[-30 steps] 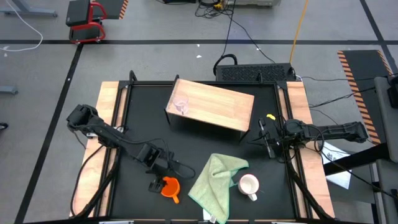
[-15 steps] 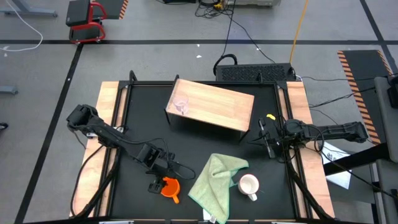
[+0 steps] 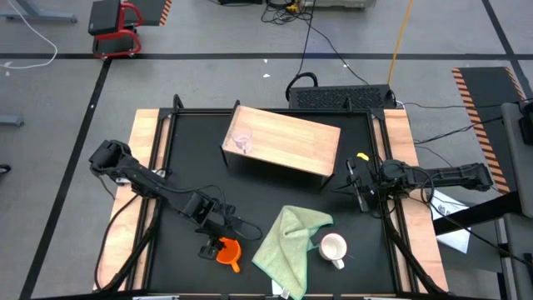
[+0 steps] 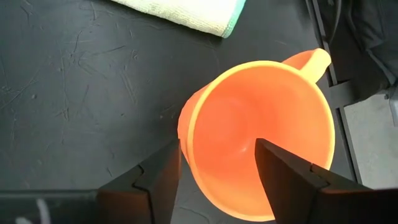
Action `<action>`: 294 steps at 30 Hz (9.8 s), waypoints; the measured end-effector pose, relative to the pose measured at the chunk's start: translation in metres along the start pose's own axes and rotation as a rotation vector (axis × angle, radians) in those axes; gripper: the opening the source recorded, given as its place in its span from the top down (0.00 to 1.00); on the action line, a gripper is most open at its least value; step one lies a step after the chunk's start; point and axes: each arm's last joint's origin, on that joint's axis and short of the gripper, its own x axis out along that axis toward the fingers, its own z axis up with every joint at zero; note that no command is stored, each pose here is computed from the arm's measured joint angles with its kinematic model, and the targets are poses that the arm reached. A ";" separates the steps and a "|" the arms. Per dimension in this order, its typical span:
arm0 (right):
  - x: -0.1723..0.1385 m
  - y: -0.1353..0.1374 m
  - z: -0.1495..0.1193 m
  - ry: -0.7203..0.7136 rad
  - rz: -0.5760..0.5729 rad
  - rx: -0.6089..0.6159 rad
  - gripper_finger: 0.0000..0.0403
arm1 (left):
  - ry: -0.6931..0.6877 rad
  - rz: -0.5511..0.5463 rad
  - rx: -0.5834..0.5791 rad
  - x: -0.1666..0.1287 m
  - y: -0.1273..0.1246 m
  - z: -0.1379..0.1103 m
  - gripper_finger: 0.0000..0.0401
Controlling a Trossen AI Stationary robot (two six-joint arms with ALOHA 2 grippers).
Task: Stack small to large cups/mugs on shelf
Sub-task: Put the orange mug on the shelf
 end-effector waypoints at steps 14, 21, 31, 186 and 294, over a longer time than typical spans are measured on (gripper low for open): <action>0.000 0.000 0.000 0.000 0.000 0.000 1.00 | 0.000 -0.001 0.000 0.000 0.000 0.000 0.49; 0.000 0.000 0.000 0.000 0.000 0.000 1.00 | 0.000 -0.001 0.002 0.000 0.000 0.000 0.50; 0.000 0.000 0.000 0.000 0.000 0.000 1.00 | -0.001 -0.001 0.003 0.000 0.000 0.000 0.50; 0.000 0.000 0.000 0.003 0.000 0.012 1.00 | -0.033 0.148 0.194 -0.034 0.012 -0.005 1.00; 0.000 0.000 -0.001 0.010 0.000 -0.004 1.00 | -0.197 0.347 0.286 -0.233 0.158 0.100 1.00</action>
